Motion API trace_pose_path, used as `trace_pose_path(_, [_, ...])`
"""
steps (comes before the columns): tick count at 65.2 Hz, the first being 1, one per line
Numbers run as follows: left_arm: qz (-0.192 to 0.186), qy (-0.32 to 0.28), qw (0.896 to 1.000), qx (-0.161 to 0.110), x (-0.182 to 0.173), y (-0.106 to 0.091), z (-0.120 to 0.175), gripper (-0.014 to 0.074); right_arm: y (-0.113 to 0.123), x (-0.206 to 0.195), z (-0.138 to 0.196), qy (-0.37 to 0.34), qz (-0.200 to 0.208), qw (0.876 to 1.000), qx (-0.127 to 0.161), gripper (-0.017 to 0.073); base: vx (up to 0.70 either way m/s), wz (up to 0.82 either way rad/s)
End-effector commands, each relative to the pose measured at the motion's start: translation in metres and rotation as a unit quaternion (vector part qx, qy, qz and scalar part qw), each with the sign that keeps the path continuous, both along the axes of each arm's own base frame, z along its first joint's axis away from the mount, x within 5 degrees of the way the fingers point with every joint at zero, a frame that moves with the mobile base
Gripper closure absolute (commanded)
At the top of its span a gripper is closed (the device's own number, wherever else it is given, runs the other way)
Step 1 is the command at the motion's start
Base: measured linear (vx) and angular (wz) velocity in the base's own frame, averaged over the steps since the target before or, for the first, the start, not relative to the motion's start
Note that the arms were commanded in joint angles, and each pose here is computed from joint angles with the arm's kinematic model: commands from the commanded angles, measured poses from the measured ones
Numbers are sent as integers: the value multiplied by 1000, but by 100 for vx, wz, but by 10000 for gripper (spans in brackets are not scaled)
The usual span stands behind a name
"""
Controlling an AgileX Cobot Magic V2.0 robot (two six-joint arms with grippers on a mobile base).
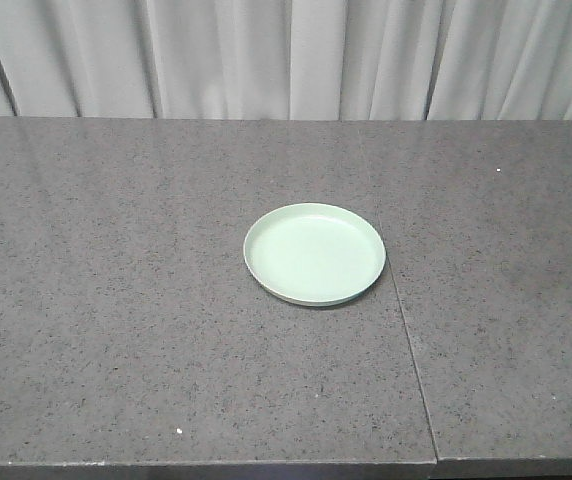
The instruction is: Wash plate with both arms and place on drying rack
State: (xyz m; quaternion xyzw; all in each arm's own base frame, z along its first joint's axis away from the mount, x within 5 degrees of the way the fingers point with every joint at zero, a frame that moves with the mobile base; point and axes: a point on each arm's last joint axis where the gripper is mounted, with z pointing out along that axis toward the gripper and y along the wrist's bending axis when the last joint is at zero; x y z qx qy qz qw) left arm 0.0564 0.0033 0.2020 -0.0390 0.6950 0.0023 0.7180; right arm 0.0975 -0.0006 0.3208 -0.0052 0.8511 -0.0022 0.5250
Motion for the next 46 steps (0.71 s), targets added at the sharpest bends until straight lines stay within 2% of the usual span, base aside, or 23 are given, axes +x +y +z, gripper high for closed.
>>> trace_pose_path(1, [-4, -55, 998, -2, -3, 0, 15, 600, 2, 15, 15, 3, 26, 1000, -12, 559, 0, 0])
trace_pose_path(7, [-4, -55, 998, -2, -3, 0, 15, 600, 7, 31, 19, 52, 57, 997, -2, 535, 0, 0])
trace_pose_path(13, [-4, -55, 998, -2, -3, 0, 15, 600, 10, 45, 22, 84, 82, 993, 1, 457, 0, 0])
trace_pose_path(23, [-4, -55, 998, -2, -3, 0, 15, 600, 14, 70, 31, 122, 107, 987, 19, 229, 0, 0])
trace_pose_path(30, [-4, -55, 998, -2, -3, 0, 15, 600, 25, 85, 29, 154, 149, 977, 4, 106, 0, 0])
trace_pose_path(36, [-4, -55, 998, -2, -3, 0, 15, 600, 35, 99, 26, 174, 167, 970, -11, 90, 0, 0])
trace_pose_path(46, [-4, -55, 998, -2, -3, 0, 15, 600, 51, 130, 19, 211, 179, 961, -29, 123, 0, 0])
